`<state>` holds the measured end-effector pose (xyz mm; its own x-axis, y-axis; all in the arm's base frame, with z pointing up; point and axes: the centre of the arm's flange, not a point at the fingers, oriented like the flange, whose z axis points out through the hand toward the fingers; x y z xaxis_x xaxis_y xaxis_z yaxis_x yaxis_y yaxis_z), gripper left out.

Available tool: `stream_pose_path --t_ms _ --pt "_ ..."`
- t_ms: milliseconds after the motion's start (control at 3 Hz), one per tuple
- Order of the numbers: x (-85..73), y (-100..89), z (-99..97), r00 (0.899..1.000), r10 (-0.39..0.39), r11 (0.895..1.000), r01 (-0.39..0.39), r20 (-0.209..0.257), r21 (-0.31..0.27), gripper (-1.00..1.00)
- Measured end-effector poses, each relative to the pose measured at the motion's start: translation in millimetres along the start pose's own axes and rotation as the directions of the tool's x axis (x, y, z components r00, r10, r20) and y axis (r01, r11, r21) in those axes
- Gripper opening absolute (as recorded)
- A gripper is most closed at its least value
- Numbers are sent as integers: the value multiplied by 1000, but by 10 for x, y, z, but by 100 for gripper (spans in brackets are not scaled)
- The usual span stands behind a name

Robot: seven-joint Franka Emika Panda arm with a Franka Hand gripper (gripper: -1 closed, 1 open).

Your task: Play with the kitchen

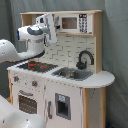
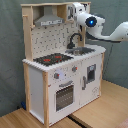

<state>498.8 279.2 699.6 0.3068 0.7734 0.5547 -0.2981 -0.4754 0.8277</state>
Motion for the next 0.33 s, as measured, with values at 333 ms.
stream_pose_path --t_ms 333 --pt "2 10 -4 1000 1 1000 -1 -1 -1 100"
